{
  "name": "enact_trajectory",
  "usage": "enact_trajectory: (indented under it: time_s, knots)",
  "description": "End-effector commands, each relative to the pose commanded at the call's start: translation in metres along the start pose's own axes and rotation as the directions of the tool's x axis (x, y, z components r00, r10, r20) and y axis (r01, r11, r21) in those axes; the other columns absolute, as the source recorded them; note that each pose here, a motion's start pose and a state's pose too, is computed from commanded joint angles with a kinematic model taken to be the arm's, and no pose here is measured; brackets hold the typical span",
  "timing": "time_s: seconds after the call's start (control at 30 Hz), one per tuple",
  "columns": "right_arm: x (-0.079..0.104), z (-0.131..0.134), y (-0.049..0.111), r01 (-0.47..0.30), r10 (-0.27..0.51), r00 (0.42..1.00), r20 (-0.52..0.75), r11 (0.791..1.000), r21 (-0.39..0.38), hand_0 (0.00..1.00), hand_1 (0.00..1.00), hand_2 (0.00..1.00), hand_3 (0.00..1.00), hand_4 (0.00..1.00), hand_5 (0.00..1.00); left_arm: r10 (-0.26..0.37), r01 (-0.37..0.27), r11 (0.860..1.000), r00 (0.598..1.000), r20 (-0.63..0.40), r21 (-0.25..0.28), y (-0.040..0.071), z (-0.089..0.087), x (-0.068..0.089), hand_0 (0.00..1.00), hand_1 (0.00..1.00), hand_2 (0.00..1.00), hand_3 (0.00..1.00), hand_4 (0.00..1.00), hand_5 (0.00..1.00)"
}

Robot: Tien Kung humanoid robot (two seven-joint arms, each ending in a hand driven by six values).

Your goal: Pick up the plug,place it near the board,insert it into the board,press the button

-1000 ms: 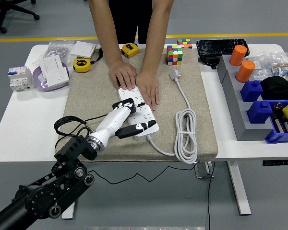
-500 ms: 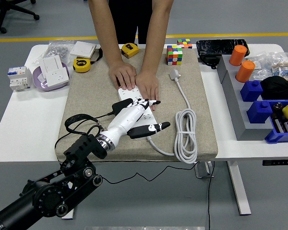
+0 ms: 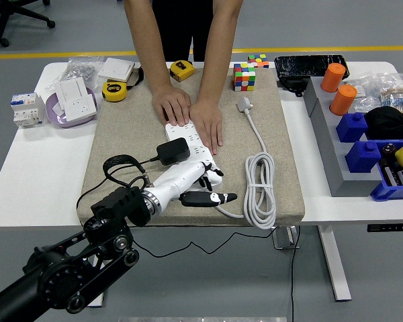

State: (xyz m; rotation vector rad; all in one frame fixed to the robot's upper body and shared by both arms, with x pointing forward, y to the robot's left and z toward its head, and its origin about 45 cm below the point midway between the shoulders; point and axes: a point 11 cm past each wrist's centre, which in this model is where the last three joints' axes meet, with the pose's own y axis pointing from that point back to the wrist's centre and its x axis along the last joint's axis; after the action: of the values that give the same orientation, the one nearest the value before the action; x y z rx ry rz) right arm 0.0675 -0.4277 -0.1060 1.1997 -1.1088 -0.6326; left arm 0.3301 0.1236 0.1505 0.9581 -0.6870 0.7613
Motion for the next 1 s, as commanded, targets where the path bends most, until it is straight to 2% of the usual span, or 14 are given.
enact_trajectory:
  time_s: [0.13,0.17,0.23,0.33,0.37,0.7,0.83,0.93,0.97,1.0]
  knots:
    - [-0.001,0.001,0.000,0.001,-0.001,1.000,0.003,1.000,-0.002,0.823,0.725,0.701,0.638,0.942,0.610,-0.038,0.033,0.989,0.999,0.033,0.141,0.010,-0.016,0.001,0.175,0.048,0.167,0.919,0.777,0.562]
    - [-0.001,0.001,0.000,0.001,-0.001,1.000,0.003,1.000,-0.002,0.823,0.725,0.701,0.638,0.942,0.610,-0.043,0.037,0.986,0.998,0.038,0.164,0.012,-0.018,0.000,0.160,0.036,0.168,0.933,0.594,0.402]
    - [0.000,-0.001,0.000,0.000,0.000,1.000,0.003,1.000,0.003,0.823,0.725,0.701,0.638,0.942,0.610,-0.055,0.047,0.984,0.998,0.043,0.174,0.012,-0.019,-0.003,0.160,0.036,0.168,0.933,0.594,0.402]
    - [0.001,-0.004,0.000,-0.002,0.002,1.000,0.004,1.000,0.011,0.823,0.725,0.701,0.638,0.942,0.610,-0.056,0.047,0.984,0.997,0.045,0.173,0.011,-0.019,-0.005,0.160,0.036,0.168,0.933,0.594,0.402]
    - [0.001,-0.004,0.000,-0.002,0.002,1.000,0.005,1.000,0.012,0.823,0.725,0.701,0.639,0.942,0.610,-0.056,0.048,0.985,0.997,0.047,0.169,0.011,-0.017,-0.005,0.154,0.034,0.169,0.933,0.542,0.352]
    - [0.003,0.000,0.000,-0.005,0.005,1.000,0.004,1.000,0.001,0.823,0.724,0.701,0.639,0.942,0.610,-0.047,0.037,0.989,0.997,0.068,0.142,0.009,-0.007,0.001,0.151,0.032,0.167,0.927,0.544,0.351]
    - [0.002,-0.001,0.000,-0.003,0.003,1.000,0.003,1.000,0.004,0.823,0.724,0.701,0.638,0.942,0.609,-0.022,0.013,0.993,0.997,0.071,0.115,0.009,0.001,0.004,0.147,0.032,0.168,0.934,0.525,0.344]
    - [0.001,-0.002,0.000,-0.001,0.001,1.000,0.000,1.000,0.005,0.823,0.724,0.701,0.638,0.942,0.609,0.022,-0.028,0.996,0.997,0.068,0.083,0.009,0.011,0.013,0.147,0.032,0.168,0.934,0.525,0.344]
    - [0.001,-0.002,0.000,-0.001,0.001,1.000,0.000,1.000,0.005,0.823,0.724,0.702,0.638,0.942,0.610,0.031,-0.037,0.996,0.997,0.068,0.077,0.009,0.013,0.015,0.145,0.033,0.170,0.935,0.467,0.243]
    - [0.001,-0.002,0.000,-0.001,0.001,1.000,-0.001,1.000,0.005,0.823,0.724,0.702,0.638,0.942,0.610,0.045,-0.050,0.996,0.997,0.067,0.069,0.010,0.016,0.019,0.145,0.033,0.170,0.935,0.467,0.243]
